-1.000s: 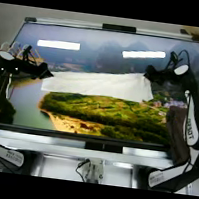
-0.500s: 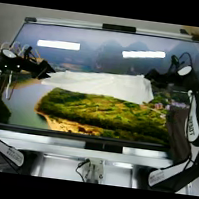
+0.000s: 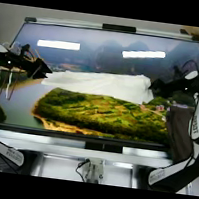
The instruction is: Fold the shirts.
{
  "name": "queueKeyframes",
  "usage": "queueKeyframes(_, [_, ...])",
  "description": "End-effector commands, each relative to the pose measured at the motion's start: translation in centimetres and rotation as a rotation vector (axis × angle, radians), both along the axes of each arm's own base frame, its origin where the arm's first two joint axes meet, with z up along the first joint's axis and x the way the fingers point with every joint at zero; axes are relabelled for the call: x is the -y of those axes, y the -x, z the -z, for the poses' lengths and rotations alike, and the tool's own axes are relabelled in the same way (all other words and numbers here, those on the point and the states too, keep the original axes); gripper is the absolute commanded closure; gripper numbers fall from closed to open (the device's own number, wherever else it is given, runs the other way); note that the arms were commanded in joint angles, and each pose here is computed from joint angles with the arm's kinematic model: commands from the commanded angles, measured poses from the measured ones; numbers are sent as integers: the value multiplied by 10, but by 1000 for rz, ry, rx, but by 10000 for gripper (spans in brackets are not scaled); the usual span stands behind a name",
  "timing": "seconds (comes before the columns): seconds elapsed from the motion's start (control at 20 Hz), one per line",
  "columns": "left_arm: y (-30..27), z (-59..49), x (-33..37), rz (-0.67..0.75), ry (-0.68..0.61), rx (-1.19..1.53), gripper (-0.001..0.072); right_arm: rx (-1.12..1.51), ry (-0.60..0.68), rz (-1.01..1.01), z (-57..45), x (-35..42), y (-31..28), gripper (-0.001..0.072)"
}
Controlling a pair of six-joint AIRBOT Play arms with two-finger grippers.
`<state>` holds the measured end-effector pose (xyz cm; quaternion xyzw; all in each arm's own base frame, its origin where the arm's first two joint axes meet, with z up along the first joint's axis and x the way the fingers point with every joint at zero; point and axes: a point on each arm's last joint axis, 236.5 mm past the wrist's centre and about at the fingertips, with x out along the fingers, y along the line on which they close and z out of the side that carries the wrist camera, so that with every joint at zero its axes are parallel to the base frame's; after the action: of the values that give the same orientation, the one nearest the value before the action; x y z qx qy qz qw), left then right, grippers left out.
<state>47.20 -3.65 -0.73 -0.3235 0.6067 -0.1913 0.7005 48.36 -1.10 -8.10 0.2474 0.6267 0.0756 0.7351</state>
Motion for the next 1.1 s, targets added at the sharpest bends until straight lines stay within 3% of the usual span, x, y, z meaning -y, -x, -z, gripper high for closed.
queueKeyframes(0.0, [8, -11, 18, 58, 2, 6, 182, -43, -20, -23, 20, -14, 4, 49])
queueKeyframes(0.35, [11, -18, 41, 117, -4, 32, 183, -34, -67, -113, 26, -71, 1, 56])
queueKeyframes(0.4, [11, -18, 43, 122, -3, 32, 182, -35, -65, -123, 26, -76, 2, 148])
queueKeyframes(0.5, [13, -18, 50, 137, -3, 31, 182, -24, -58, -118, 26, -81, -2, 519])
queueKeyframes(0.55, [13, -18, 54, 146, -3, 32, 182, -16, -80, -107, 22, -84, -4, 647])
queueKeyframes(0.65, [16, -18, 66, 172, -3, 32, 201, 19, -79, -115, 6, -83, -7, 649])
queueKeyframes(0.7, [17, -18, 74, 190, -3, 35, 309, 51, -68, -129, -7, -81, -8, 649])
queueKeyframes(0.75, [19, -17, 86, 212, -5, 39, 461, 84, -60, -136, -24, -80, -10, 649])
queueKeyframes(0.8, [22, -16, 101, 240, 3, 39, 528, 111, -56, -146, -41, -81, -9, 649])
queueKeyframes(0.95, [33, -13, 177, 343, 101, 49, 531, 153, -59, -198, -92, -87, 10, 649])
queueKeyframes(1.05, [41, -10, 227, 387, 163, 59, 680, 138, -64, -253, -121, -91, 34, 649])
